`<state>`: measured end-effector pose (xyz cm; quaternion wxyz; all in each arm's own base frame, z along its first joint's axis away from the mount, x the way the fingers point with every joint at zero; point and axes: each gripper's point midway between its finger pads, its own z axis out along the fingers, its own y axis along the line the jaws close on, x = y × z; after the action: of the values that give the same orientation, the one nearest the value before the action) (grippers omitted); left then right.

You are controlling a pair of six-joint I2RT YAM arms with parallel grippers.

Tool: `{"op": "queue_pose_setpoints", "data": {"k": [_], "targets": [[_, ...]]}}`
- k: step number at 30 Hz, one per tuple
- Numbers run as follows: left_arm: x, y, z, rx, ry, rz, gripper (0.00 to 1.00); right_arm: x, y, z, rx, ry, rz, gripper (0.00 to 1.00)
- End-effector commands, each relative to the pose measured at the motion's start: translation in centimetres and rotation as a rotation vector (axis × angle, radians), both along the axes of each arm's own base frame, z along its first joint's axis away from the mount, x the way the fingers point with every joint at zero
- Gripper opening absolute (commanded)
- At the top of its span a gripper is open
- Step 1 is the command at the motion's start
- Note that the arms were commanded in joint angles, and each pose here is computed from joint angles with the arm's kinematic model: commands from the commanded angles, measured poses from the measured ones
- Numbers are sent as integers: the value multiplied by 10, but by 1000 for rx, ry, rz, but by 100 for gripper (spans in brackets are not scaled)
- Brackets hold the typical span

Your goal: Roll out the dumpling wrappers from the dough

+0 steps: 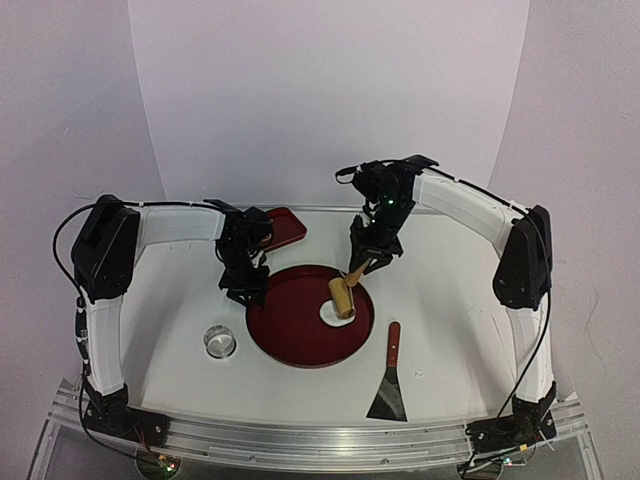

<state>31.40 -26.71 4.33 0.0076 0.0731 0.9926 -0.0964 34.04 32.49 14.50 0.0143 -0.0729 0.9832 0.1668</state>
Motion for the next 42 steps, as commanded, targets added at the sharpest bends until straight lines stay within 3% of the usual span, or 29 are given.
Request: {"op": "queue_pose_setpoints", "data": {"k": [1, 10, 20, 28, 42], "targets": [[3, -1, -7, -3, -2, 9, 33, -15, 6, -13, -29, 32, 49, 0], [-2, -2, -24, 0, 38, 23, 21, -30, -18, -65, -188, 91, 75, 0], [-9, -2, -34, -1, 81, 63, 18, -54, -53, -120, -341, 185, 132, 0], [-11, -3, -45, 18, 118, 73, 17, -57, -58, -158, -380, 214, 151, 0], [4, -14, -36, 9, 103, 65, 18, -61, -34, -195, -302, 256, 172, 0]]}}
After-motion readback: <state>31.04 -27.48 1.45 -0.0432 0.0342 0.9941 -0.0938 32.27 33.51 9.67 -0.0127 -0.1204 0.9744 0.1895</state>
